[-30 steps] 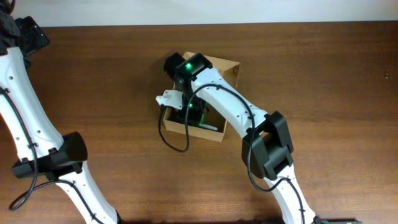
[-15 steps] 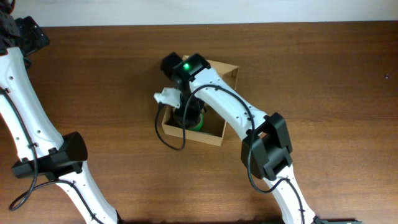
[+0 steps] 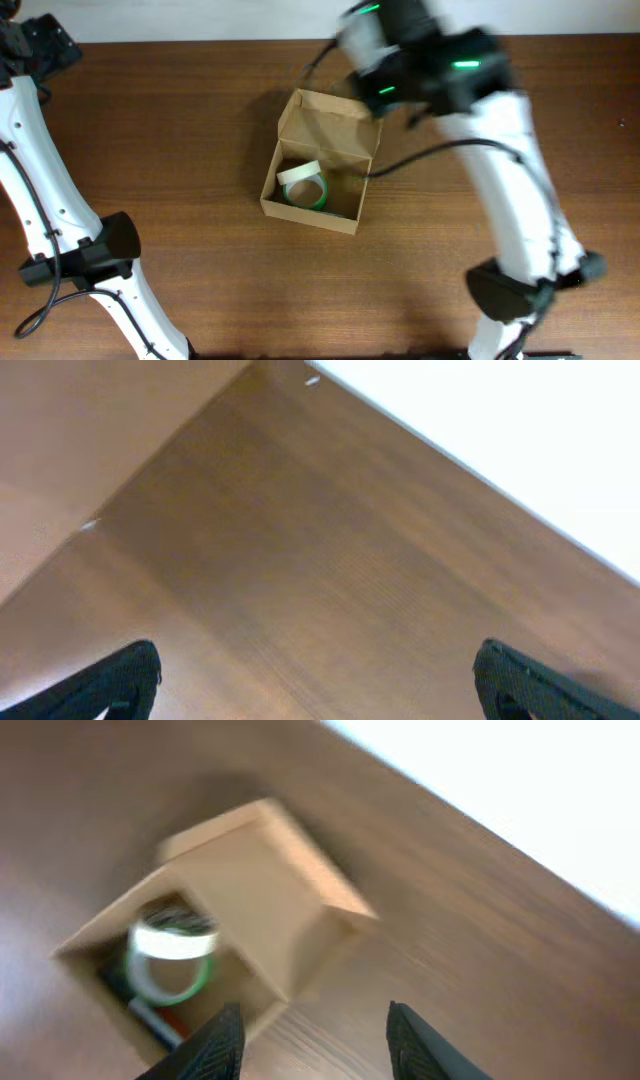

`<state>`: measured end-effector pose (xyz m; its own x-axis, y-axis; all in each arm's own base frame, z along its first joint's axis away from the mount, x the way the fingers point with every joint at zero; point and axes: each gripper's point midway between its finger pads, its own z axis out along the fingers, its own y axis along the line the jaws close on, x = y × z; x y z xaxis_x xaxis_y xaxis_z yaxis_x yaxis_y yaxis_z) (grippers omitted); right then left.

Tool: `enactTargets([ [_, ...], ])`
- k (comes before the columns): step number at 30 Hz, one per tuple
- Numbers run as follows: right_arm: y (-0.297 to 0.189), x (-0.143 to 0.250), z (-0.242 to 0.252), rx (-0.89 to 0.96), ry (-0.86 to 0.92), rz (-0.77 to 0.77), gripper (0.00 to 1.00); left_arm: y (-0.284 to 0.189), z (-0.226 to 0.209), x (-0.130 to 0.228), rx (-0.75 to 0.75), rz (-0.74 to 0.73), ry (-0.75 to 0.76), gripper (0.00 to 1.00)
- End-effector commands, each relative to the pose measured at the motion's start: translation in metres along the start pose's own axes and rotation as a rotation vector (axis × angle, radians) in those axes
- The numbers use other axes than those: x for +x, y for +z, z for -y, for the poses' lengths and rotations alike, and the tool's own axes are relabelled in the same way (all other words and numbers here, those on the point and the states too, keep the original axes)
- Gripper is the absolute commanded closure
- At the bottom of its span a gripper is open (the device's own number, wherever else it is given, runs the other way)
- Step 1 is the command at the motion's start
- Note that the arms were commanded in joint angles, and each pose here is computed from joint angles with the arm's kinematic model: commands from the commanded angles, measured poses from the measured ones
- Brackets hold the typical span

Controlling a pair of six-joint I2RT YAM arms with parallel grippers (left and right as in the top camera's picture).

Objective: Pack container
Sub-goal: 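Release the Sharpie and raise both grippers to the box lid, then push the box lid closed with both grippers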

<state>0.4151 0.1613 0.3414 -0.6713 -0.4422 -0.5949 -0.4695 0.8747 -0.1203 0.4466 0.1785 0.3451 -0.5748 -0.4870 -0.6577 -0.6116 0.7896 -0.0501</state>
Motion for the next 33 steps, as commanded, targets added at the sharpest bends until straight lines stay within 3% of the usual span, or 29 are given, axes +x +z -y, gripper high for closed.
enactTargets([
  [1, 0.019, 0.022, 0.047, 0.045, 0.241, -0.077, 0.62, -0.014, 0.030, 0.002, 0.195, -0.019, -0.016, 0.23],
  [3, 0.027, 0.036, 0.066, 0.023, 0.326, -0.108, 0.73, -0.014, 0.039, 0.007, 0.245, -0.047, -0.014, 0.69],
  [4, 0.033, 0.044, 0.076, 0.017, 0.373, -0.126, 0.79, -0.012, 0.045, 0.012, 0.267, -0.068, -0.009, 0.76],
  [7, 0.054, 0.070, 0.102, 0.039, 0.514, -0.184, 0.96, 0.001, 0.059, 0.031, 0.273, -0.137, 0.063, 0.79],
  [11, 0.091, 0.109, 0.112, 0.013, 0.643, -0.281, 0.96, 0.033, 0.084, 0.076, 0.273, -0.290, 0.208, 0.88],
  [13, 0.111, 0.126, 0.105, -0.034, 0.680, -0.317, 0.96, 0.053, 0.099, 0.105, 0.281, -0.375, 0.274, 0.98],
  [21, 0.175, 0.180, 0.064, -0.200, 0.793, -0.435, 0.96, 0.098, 0.164, 0.204, 0.505, -0.648, 0.421, 0.98],
  [27, 0.213, 0.205, 0.031, -0.316, 0.845, -0.505, 0.96, 0.113, 0.195, 0.250, 0.610, -0.776, 0.444, 0.99],
  [33, 0.243, 0.201, 0.000, -0.463, 0.845, -0.503, 0.96, 0.116, 0.221, 0.288, 0.707, -0.895, 0.425, 0.98],
])
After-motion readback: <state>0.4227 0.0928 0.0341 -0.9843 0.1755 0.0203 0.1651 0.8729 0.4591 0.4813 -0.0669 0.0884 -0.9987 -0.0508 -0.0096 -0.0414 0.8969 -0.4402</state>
